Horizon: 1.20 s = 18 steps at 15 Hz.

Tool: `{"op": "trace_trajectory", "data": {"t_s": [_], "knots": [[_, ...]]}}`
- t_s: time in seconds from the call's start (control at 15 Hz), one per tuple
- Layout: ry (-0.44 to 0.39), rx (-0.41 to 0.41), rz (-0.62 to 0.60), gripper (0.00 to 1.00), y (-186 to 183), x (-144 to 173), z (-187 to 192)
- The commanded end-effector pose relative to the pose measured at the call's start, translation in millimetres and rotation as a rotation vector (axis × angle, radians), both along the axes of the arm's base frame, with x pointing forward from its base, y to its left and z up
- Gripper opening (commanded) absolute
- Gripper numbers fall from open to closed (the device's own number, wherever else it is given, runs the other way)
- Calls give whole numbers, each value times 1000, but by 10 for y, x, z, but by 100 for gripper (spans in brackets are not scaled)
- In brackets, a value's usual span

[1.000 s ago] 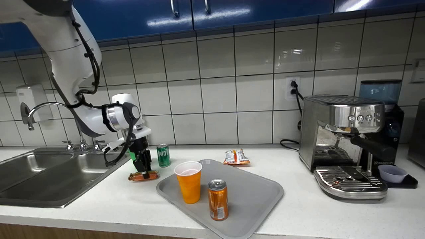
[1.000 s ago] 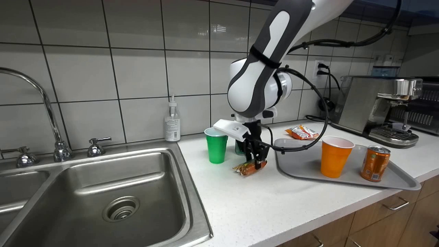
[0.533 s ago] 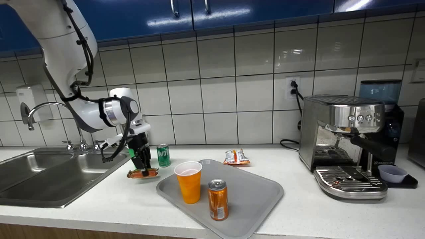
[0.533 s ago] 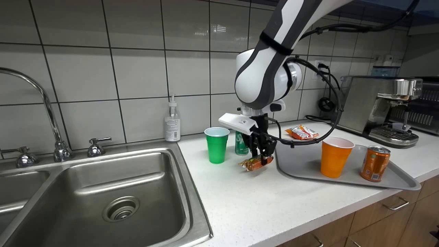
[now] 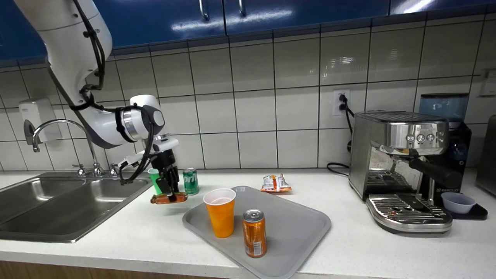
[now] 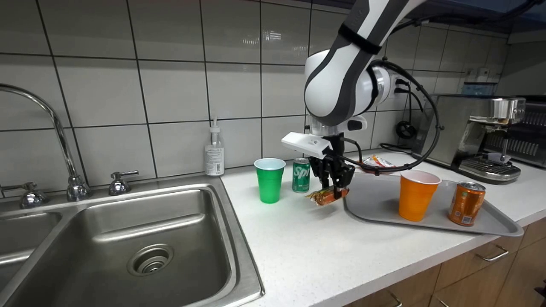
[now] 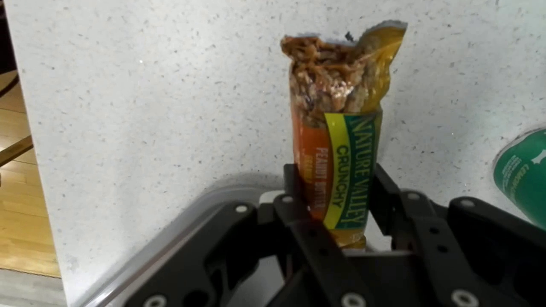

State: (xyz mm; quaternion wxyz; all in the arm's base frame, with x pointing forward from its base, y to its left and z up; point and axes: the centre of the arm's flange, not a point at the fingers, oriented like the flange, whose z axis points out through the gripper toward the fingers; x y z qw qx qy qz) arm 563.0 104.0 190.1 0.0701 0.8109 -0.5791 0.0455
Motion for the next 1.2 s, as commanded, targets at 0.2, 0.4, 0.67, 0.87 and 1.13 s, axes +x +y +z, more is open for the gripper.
{"op": "trace_trajectory", "data": {"t_s": [0.2,0.4,0.67,0.87,1.13], "knots": [[-29,6,37,16,-311,-56,145],[-39,7,44,16,-436,-17,151],[-48,5,64,16,-587,42,149],[-49,3,75,16,-692,71,143],[-48,-15,89,16,-833,96,128]]}}
